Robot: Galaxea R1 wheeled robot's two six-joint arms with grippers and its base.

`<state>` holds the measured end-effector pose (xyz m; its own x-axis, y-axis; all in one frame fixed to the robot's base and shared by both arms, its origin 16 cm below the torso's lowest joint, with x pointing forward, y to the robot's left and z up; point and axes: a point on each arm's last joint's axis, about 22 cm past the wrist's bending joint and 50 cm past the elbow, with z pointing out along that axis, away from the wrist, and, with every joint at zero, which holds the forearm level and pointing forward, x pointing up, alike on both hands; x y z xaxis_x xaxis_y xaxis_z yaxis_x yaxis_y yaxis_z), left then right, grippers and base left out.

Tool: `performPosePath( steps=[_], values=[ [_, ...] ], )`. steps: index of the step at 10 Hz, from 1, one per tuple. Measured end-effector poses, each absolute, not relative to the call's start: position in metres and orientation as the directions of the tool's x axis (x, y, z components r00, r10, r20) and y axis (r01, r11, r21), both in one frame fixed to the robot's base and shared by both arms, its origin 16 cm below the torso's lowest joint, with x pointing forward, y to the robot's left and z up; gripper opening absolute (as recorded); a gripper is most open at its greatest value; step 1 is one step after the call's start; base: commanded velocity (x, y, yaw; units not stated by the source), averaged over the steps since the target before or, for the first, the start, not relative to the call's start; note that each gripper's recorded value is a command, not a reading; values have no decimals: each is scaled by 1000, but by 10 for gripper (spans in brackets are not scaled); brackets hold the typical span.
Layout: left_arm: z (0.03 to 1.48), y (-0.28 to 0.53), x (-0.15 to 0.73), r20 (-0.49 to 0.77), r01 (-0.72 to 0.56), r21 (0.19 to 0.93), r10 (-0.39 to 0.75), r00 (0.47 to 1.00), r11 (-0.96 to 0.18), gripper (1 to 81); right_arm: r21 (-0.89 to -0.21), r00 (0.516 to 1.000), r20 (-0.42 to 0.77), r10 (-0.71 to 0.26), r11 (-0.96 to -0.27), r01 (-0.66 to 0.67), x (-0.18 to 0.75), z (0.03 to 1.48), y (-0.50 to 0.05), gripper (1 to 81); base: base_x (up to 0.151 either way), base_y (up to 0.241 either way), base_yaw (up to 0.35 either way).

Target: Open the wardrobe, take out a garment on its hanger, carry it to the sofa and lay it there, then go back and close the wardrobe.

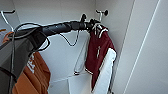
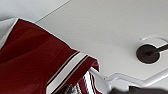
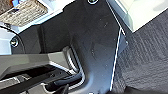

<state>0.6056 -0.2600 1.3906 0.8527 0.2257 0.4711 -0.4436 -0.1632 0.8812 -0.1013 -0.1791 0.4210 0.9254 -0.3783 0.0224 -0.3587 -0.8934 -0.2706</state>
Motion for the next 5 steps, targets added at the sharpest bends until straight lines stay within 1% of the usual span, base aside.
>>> performPosePath(
  steps=[2,5],
  values=[
    [1404,-272,595,495,-483,869,238,836,-110,811,-267,926,21,-378,-894,-359,-102,421,-180,811,0,0,0],
    [1407,-285,583,517,-510,855,227,825,-93,811,-260,925,18,-379,-895,-362,-104,420,-183,811,0,0,0]
  ],
)
